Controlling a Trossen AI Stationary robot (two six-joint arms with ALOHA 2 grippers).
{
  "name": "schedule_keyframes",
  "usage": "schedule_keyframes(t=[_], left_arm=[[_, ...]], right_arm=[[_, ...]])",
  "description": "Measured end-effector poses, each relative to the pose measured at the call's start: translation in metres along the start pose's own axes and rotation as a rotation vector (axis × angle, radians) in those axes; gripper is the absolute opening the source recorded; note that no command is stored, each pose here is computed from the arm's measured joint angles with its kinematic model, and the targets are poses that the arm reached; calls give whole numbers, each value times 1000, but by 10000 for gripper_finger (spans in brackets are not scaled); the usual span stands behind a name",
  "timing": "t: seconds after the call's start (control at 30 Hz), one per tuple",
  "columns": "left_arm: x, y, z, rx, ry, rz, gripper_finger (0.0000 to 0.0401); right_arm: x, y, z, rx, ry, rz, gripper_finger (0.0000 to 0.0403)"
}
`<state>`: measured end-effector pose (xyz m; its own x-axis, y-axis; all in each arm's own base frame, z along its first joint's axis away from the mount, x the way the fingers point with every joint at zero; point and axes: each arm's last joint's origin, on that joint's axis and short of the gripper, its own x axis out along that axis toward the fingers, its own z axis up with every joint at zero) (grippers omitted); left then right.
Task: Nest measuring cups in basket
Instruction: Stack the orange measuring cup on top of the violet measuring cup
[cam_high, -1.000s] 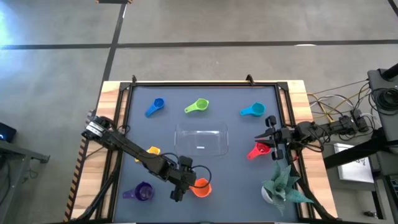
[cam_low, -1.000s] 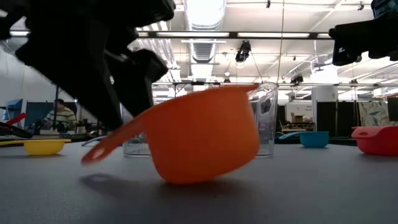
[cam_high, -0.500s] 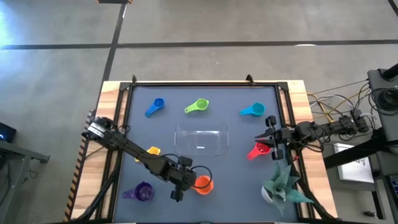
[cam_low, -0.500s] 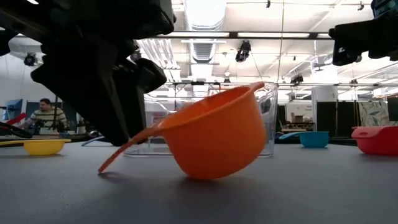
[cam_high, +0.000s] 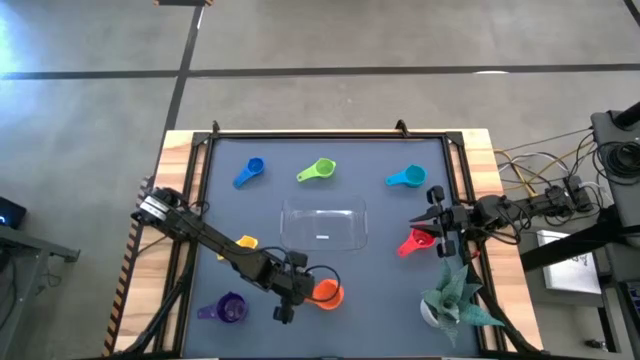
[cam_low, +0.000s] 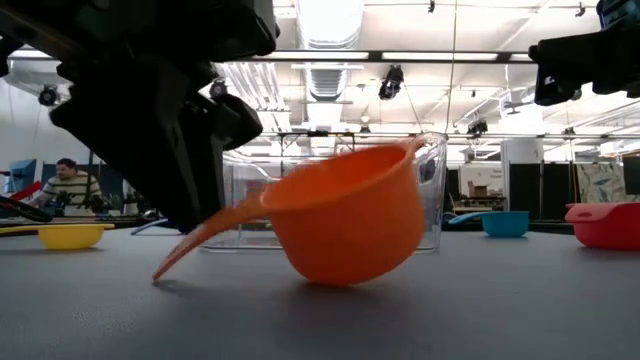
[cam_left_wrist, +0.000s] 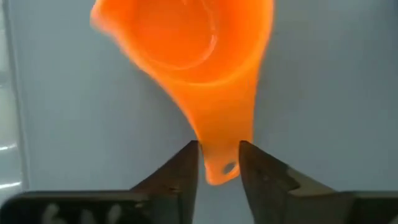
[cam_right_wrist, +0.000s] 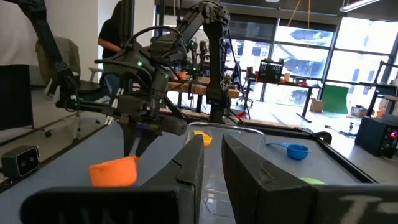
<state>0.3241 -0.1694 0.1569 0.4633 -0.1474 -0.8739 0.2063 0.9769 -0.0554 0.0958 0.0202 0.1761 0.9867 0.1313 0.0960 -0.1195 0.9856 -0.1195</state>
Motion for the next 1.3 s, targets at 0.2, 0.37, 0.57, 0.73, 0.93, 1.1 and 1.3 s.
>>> schedule_keyframes(t=[0.2,0.37,0.57,0.73,0.93,1.1,1.3], left_arm=[[-11,-1,7,-12,-20,4,194],[-10,1,7,-86,-32,51,256],[-8,2,9,-165,-48,48,296],[-9,2,12,-90,-85,70,299],[-11,2,23,-56,-193,61,280],[-13,6,36,-151,-296,-30,267],[-11,6,37,-135,-310,-45,257]], right_arm=[[0,0,0,0,0,0,47],[0,0,0,0,0,0,47],[0,0,0,0,0,0,47],[0,0,0,0,0,0,47],[0,0,0,0,0,0,47],[0,0,0,0,0,0,47],[0,0,0,0,0,0,47]])
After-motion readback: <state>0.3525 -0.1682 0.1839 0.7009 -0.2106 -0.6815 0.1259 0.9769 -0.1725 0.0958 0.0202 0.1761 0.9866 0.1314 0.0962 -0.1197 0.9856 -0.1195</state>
